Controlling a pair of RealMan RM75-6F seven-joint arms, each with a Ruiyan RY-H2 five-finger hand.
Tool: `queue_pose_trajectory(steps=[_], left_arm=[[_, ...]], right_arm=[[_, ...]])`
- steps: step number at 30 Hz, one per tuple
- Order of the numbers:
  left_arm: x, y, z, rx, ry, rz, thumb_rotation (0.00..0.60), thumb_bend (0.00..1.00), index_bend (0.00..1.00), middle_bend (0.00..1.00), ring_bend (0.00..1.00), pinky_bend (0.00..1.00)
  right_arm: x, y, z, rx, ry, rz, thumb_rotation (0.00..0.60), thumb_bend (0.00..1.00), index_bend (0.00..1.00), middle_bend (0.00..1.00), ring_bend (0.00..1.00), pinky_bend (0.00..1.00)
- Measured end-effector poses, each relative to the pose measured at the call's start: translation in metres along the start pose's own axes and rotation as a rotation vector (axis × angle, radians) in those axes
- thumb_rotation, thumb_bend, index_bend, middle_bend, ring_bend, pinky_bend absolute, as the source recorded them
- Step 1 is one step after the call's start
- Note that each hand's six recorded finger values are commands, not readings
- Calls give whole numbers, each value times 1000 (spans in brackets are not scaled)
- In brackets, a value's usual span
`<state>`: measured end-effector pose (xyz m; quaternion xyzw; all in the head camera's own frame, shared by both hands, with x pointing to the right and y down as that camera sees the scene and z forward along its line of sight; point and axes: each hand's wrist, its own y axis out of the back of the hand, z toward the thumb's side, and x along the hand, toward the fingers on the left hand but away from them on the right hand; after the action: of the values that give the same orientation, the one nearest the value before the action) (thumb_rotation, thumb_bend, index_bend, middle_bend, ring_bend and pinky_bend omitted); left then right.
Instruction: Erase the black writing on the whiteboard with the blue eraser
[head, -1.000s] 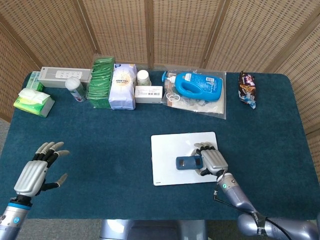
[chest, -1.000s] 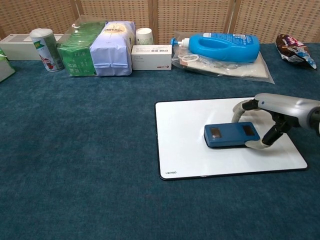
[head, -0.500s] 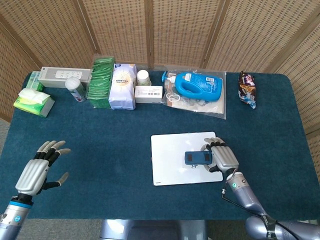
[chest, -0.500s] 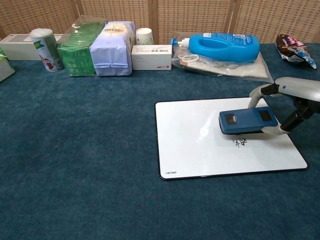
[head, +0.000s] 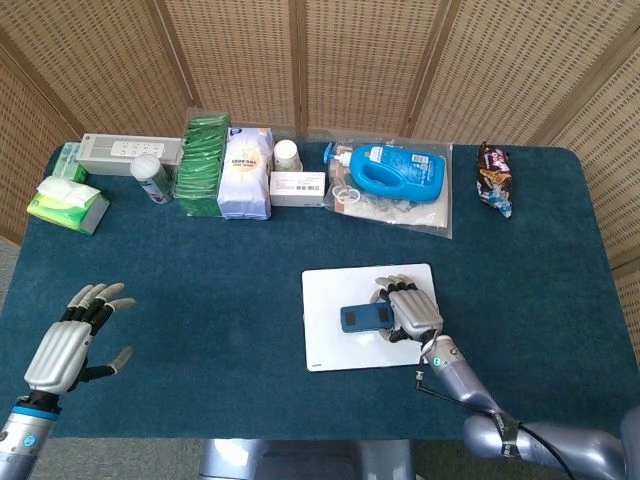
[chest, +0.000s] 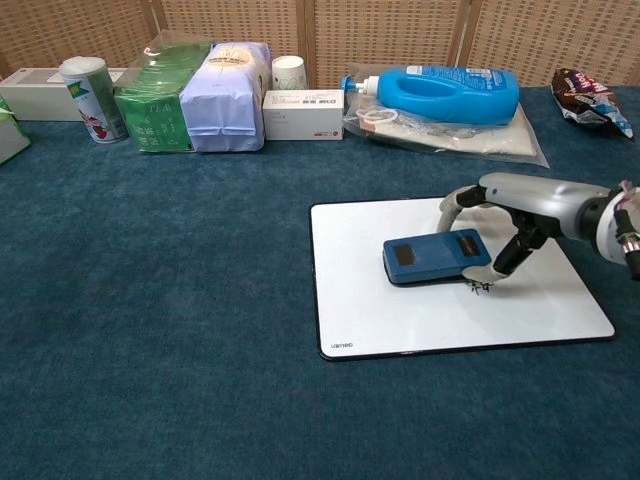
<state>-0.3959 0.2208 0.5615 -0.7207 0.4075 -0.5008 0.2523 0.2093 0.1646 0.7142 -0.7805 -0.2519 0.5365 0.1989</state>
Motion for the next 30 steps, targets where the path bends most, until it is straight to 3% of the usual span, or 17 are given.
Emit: queue_pose_trajectory(steps=[13,21,30], left_arm=[[4,-1,5,-6,-19,-2,600,383,198,117,0,0],[8,-4,8,-7,-26,-12,600,382,197,117,0,0],[8,-3,6,-1,-16,-13,600,383,196,117,0,0]], right_arm=[[23,-4,-28,-28,-65,5,600,306,495,116,0,0],[48,-6,-27,-37,-64,-13,600,306,494,115,0,0],[50,-13,-26,-32,-56,3,600,305,493,115,0,0]])
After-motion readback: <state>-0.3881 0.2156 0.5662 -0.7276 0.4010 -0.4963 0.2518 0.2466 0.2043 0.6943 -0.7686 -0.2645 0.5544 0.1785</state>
